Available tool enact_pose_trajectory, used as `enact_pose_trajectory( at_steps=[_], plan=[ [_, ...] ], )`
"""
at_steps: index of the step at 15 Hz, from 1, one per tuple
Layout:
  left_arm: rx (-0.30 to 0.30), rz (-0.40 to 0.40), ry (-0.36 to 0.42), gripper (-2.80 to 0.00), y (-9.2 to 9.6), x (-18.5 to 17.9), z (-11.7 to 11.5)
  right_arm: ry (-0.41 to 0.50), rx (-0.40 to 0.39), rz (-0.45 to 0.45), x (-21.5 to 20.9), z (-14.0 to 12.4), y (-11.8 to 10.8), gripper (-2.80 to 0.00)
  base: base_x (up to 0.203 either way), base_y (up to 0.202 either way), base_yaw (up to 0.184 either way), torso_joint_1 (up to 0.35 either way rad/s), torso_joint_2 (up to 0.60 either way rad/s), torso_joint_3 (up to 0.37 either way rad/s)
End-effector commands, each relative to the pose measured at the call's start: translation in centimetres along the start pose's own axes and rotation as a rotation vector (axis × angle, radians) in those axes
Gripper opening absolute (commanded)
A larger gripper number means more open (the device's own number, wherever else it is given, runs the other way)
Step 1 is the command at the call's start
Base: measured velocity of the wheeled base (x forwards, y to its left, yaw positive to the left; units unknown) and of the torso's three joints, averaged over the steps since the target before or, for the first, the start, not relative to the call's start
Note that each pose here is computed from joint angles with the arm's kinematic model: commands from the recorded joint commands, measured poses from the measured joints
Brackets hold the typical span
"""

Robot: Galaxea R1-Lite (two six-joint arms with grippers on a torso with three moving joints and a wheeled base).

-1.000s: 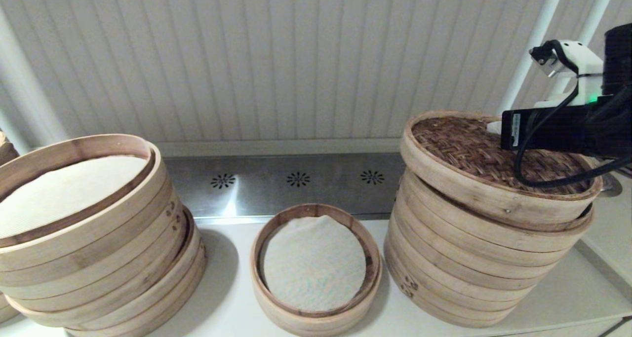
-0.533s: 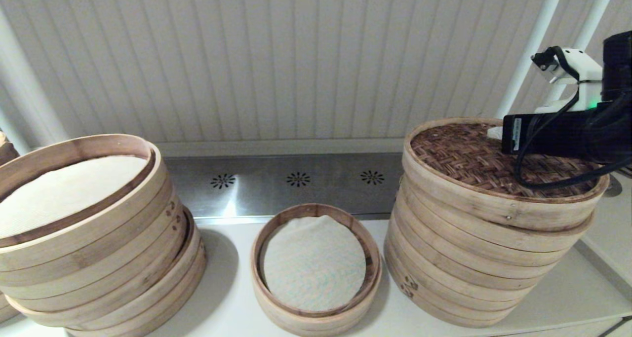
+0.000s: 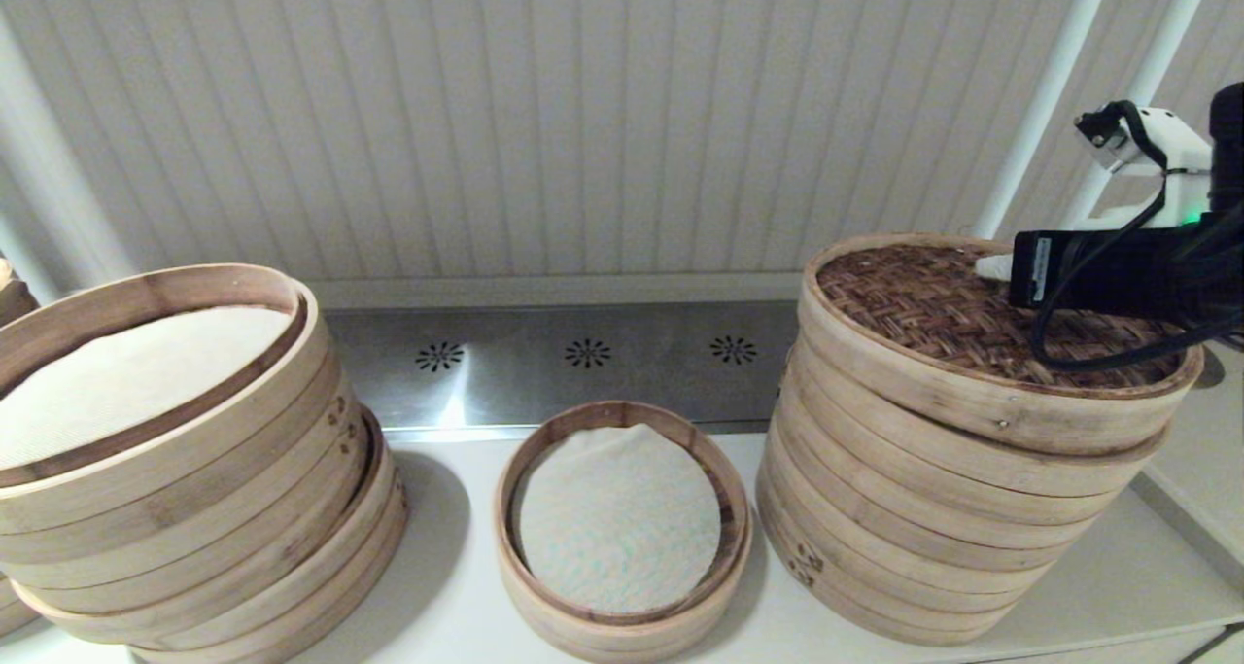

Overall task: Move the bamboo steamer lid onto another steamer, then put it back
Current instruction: Put the steamer

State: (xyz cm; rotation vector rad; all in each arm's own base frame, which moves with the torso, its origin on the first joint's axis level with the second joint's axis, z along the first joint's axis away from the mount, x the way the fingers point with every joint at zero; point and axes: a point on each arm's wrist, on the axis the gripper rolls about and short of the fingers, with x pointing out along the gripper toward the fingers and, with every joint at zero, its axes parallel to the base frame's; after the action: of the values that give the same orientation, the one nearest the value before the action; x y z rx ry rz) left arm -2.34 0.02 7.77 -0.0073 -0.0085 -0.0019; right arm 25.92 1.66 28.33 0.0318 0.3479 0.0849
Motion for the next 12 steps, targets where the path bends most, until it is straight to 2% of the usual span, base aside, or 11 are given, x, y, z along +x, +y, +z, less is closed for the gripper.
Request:
enact_pose_trajectory(
  at_steps=[1,12],
  plan=[
    [0.0,0.0,-0.001,-2.8,0.0,0.0,0.0,0.009,0.006,-0.002,0.0,-0.2,-0.3,-2.8,0.0,0.0,0.0,0.0,0.0,0.0],
    [0.0,0.0,-0.001,-2.8,0.0,0.0,0.0,-0.03,0.027,0.01,-0.4,0.7,0.1,-2.8,0.0,0.0,0.0,0.0,0.0,0.0]
  ],
)
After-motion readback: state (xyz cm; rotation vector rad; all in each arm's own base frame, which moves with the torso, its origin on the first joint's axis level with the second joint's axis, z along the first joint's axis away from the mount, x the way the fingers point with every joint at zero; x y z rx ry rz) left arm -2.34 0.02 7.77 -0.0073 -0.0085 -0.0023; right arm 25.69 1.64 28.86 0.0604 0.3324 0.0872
